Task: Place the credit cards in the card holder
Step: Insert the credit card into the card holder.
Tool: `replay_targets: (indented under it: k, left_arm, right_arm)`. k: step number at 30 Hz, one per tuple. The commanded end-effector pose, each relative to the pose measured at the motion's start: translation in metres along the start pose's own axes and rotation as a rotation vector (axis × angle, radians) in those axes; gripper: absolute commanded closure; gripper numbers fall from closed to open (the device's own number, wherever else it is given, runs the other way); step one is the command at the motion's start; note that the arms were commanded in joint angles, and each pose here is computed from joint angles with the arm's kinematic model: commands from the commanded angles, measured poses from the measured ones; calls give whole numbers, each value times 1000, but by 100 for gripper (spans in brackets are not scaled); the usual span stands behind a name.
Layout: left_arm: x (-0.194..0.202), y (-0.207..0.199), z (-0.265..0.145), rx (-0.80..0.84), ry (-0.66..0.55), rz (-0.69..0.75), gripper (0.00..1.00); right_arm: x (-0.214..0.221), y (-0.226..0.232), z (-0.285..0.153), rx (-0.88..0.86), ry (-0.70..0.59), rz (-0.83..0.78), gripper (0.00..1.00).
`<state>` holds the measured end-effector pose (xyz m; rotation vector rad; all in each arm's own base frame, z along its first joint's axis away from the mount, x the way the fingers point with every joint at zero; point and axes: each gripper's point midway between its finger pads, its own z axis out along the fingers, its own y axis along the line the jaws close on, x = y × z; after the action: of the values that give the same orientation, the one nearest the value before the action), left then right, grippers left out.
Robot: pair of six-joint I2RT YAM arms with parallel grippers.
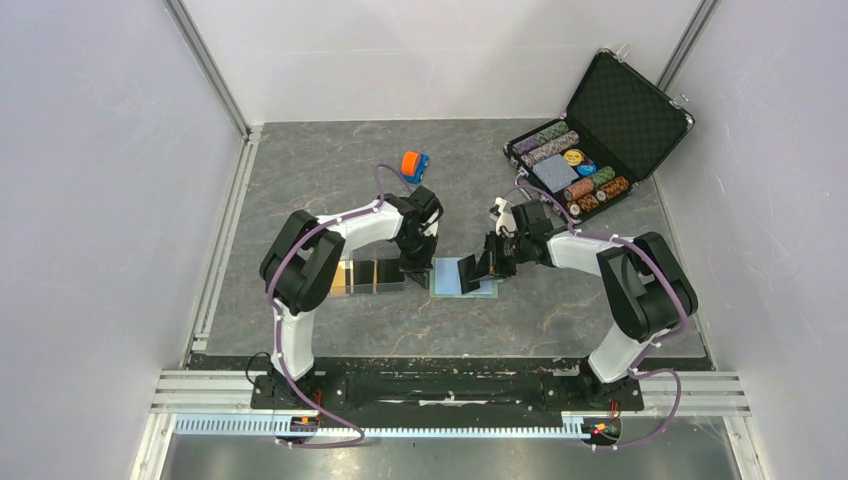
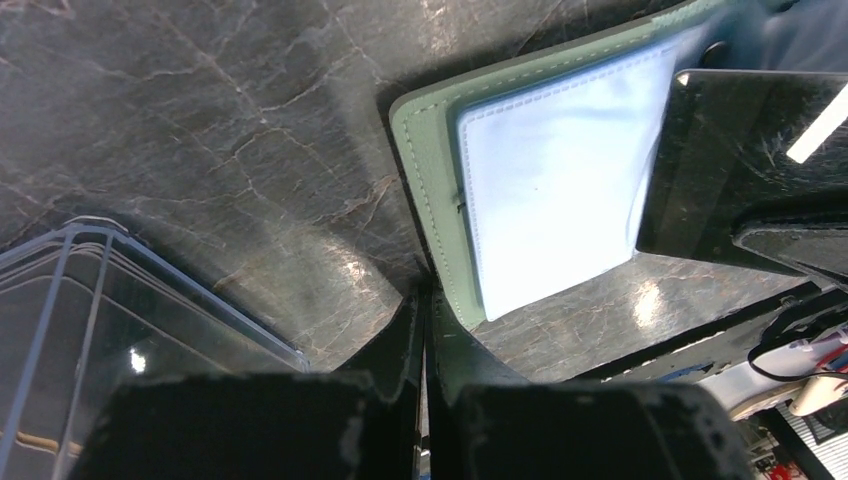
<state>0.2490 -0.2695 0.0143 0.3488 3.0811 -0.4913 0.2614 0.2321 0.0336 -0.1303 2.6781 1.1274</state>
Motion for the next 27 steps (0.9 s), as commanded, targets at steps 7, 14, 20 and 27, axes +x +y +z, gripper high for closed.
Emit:
replay_targets:
  k: [7, 14, 20, 27]
  left_arm:
    - [2, 5, 14, -20, 42, 70, 98]
    - [4, 5, 18, -17, 54, 74, 98]
    - [3, 1, 19, -5, 59, 76, 98]
    - [1, -5, 19, 7, 55, 80, 98]
  right_arm:
    - [-3, 0, 14, -64, 4, 51, 100]
    - [-5, -6, 18, -50, 6, 85, 100]
    - [-9, -7, 21, -53, -24, 103, 100]
    - [5, -12, 26, -80, -17, 136, 100]
